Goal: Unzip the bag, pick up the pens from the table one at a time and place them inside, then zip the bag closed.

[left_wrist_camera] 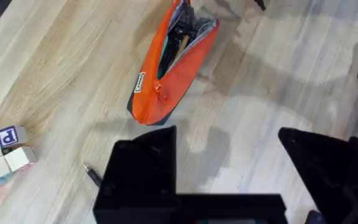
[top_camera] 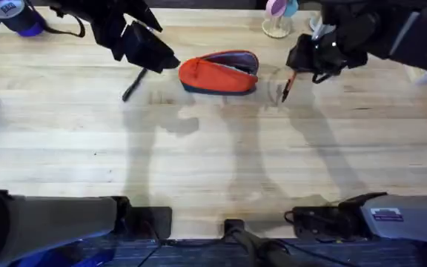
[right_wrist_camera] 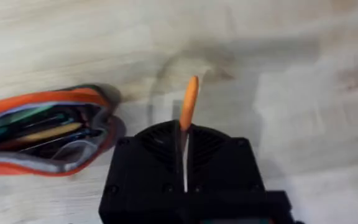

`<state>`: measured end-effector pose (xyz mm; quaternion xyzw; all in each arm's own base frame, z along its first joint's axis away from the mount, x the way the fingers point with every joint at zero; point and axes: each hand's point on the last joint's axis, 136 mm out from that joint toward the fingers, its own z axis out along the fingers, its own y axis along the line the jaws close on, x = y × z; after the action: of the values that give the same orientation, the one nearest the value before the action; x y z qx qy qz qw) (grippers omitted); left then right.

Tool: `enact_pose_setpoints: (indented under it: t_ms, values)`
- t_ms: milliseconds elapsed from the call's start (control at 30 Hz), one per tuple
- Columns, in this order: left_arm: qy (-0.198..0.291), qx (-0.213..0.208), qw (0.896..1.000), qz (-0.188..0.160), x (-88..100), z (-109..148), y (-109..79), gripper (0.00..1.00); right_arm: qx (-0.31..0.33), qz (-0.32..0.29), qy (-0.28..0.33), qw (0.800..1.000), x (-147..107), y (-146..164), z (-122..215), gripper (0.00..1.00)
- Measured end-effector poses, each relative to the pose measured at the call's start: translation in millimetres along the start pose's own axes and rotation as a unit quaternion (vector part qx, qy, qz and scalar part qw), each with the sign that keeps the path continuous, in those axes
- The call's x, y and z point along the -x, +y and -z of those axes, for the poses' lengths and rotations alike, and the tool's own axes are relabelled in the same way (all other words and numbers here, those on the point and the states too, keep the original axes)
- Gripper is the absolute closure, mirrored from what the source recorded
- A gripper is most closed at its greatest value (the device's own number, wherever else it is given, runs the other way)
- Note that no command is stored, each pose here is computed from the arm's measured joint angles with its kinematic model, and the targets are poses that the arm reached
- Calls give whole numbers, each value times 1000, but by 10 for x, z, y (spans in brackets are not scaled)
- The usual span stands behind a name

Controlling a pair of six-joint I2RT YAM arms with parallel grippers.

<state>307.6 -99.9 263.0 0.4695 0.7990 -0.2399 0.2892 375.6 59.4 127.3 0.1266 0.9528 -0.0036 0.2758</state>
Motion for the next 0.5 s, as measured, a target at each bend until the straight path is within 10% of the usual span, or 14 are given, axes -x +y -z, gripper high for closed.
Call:
enact_pose_setpoints:
  t_ms: [500]
  values:
    - [0, 0, 1000, 0, 0, 0, -1, 8, 129, 261, -115, 950, 290, 829, 291, 970]
